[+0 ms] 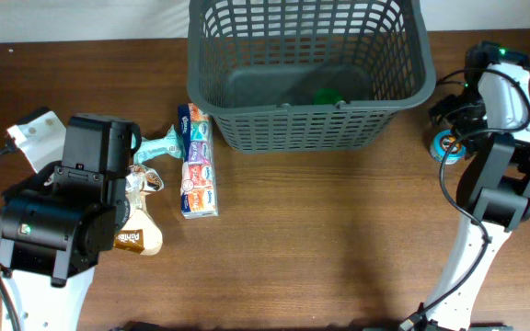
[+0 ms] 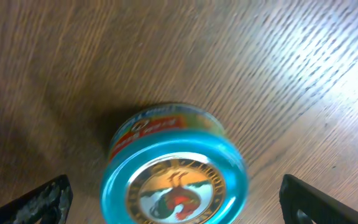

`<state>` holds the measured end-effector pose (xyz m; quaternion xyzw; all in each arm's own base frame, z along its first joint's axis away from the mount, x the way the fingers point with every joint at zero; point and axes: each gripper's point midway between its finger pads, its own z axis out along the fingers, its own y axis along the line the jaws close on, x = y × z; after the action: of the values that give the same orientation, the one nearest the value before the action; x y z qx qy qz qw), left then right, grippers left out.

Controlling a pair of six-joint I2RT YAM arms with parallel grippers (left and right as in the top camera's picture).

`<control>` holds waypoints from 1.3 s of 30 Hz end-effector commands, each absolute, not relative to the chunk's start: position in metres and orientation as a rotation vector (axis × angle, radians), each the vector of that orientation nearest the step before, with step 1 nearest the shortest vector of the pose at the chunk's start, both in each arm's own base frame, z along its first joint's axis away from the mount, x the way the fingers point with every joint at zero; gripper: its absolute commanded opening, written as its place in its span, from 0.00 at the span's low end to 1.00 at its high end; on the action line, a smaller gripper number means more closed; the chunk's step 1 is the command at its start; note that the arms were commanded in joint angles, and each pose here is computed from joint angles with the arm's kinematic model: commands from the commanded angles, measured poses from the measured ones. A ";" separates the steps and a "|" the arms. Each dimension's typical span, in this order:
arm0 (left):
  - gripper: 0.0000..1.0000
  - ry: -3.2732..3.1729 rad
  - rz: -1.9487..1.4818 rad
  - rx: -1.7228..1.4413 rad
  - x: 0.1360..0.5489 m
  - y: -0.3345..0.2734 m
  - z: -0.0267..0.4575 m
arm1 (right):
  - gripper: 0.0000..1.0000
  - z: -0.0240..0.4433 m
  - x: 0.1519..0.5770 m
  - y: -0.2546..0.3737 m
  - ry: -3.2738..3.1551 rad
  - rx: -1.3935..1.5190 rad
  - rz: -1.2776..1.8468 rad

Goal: Pack container
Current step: 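Lower the right gripper around the blue-lidded tuna tin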

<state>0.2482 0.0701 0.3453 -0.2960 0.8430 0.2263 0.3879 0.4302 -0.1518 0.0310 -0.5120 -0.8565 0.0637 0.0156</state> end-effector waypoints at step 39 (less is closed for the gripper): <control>0.99 2.116 0.587 -0.778 0.247 0.074 0.350 | 0.99 0.011 0.427 -0.153 -2.648 -1.548 0.206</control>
<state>0.2482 0.0701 0.3453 -0.2960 0.8430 0.2263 0.3879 0.4289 -0.1593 0.0255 -0.5168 -0.8536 0.0634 0.0175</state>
